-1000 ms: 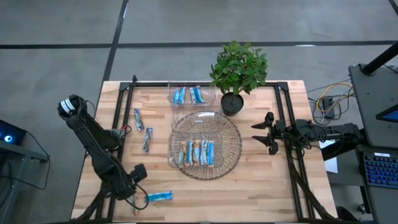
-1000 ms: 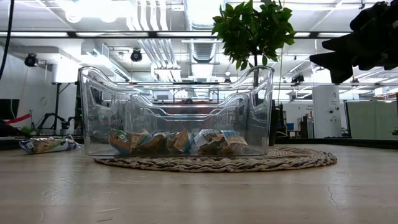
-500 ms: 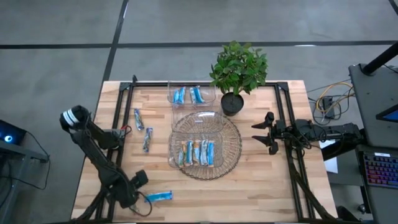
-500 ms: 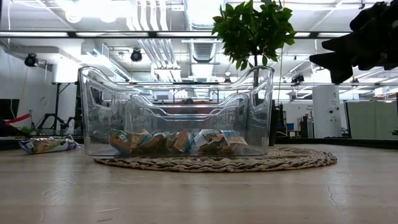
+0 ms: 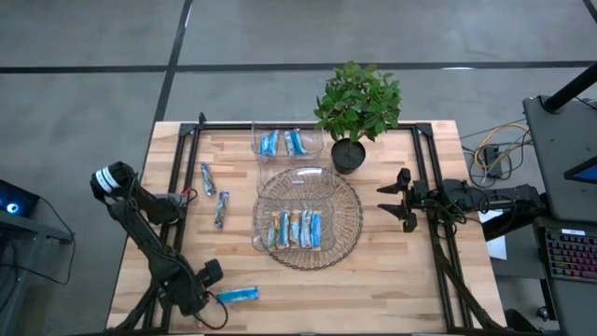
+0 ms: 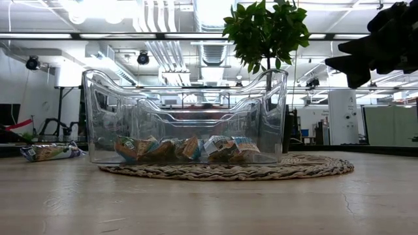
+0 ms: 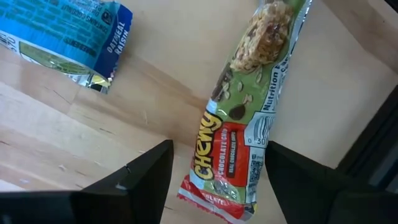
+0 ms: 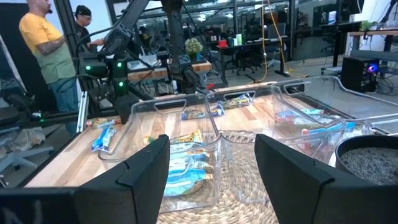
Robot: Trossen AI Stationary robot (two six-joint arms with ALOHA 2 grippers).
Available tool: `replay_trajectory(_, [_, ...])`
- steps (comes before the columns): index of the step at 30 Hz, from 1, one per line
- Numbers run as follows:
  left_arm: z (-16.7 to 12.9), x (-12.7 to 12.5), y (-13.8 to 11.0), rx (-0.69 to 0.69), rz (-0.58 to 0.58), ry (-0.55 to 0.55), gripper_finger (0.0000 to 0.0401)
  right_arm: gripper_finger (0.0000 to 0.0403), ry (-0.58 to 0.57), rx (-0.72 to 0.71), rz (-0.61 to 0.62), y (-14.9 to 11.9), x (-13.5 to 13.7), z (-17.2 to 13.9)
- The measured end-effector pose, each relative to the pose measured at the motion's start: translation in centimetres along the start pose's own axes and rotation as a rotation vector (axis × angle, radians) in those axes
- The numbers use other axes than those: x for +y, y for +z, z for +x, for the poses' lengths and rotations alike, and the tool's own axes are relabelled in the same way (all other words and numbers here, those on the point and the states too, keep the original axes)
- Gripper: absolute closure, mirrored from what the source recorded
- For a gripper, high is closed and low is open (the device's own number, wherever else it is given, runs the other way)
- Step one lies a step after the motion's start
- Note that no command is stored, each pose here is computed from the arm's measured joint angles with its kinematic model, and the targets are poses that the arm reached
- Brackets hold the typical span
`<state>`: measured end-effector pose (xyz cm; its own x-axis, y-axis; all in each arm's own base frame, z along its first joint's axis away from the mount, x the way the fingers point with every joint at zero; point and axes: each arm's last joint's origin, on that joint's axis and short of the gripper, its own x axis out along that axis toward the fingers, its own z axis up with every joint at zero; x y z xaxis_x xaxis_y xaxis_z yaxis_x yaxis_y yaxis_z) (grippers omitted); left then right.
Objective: Pick and place Granola Bars by type
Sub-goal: Put the red granola bar into the top transparent bin
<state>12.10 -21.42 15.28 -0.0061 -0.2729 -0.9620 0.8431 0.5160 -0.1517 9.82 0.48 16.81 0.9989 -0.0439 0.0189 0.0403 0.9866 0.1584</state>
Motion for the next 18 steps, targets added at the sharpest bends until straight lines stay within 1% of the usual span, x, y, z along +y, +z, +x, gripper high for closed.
replay_trajectory(4, [0.00,0.03,0.04,-0.004,-0.006,0.005,0.0174,0.0179,0.000,0.000,0.000,0.00,0.00,0.00])
replay_trajectory(7, [0.00,0.06,0.06,-0.007,-0.008,0.008,0.0201,0.0179,0.000,0.000,0.000,0.00,0.00,0.00])
replay_trajectory(10, [-0.01,0.05,0.10,-0.012,-0.008,0.007,0.0245,0.0179,0.000,0.000,0.000,0.00,0.00,0.00])
replay_trajectory(17, [-0.08,0.03,0.13,-0.015,-0.032,0.004,0.0369,0.0179,0.000,0.000,0.000,0.00,0.00,0.00])
replay_trajectory(18, [-0.10,0.04,0.14,-0.015,-0.034,0.004,0.0381,0.0179,0.000,0.000,0.000,0.00,0.00,0.00])
